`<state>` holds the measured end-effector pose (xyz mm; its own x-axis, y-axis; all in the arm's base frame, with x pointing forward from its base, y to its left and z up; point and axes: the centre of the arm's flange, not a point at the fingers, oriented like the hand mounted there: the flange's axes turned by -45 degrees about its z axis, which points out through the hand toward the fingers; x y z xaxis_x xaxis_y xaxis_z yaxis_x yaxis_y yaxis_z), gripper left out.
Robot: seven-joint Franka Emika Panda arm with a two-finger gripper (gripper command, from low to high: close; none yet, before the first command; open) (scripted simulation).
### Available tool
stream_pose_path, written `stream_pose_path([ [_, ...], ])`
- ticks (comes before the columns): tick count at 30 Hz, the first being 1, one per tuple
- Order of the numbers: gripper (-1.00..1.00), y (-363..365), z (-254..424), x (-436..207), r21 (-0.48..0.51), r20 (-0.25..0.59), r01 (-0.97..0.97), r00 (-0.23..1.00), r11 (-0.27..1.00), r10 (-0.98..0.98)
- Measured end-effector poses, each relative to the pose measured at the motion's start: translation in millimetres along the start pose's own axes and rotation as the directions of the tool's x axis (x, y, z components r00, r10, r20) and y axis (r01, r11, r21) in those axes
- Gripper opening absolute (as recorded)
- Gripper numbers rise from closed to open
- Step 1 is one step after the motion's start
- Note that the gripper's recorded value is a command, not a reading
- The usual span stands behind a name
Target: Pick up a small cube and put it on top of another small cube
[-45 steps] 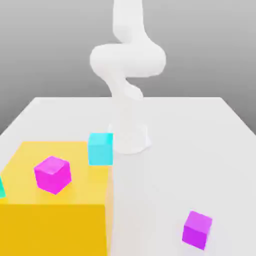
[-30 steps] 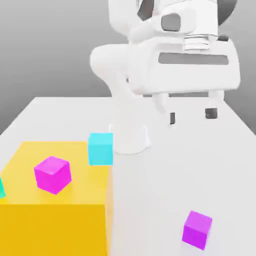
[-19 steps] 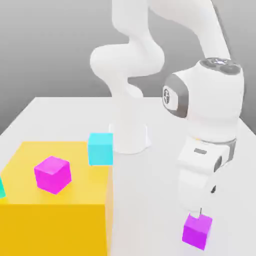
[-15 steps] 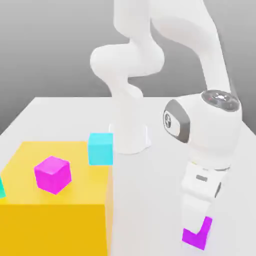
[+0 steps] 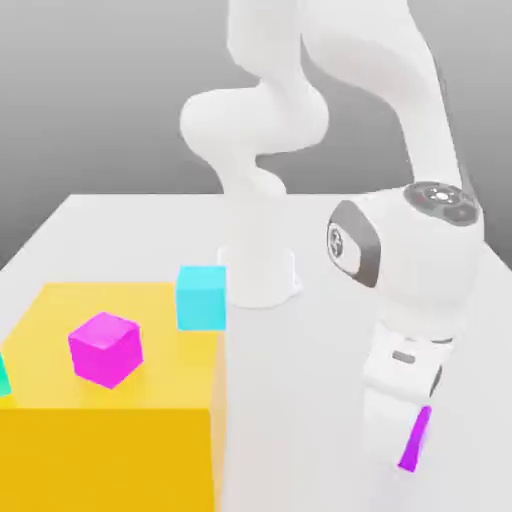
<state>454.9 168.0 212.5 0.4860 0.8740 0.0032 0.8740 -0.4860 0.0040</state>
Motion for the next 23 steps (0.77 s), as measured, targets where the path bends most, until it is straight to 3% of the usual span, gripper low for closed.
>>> stream_pose_path([
  [7,-1.0,117.7,-106.3,-79.3,-0.021,0.01,-0.305,0.952,0.952,0.305],
  [15,-1.0,185.2,-236.4,-236.5,-0.005,0.004,-0.678,0.735,0.735,0.678],
  [19,-1.0,185.2,-197.3,-250.4,0.005,0.003,-0.715,0.699,0.699,0.715],
  [20,1.0,184.6,-187.2,-250.7,0.005,0.003,-0.716,0.698,0.698,0.716],
  [23,1.0,184.6,-187.2,-250.7,0.005,0.003,-0.716,0.698,0.698,0.716],
])
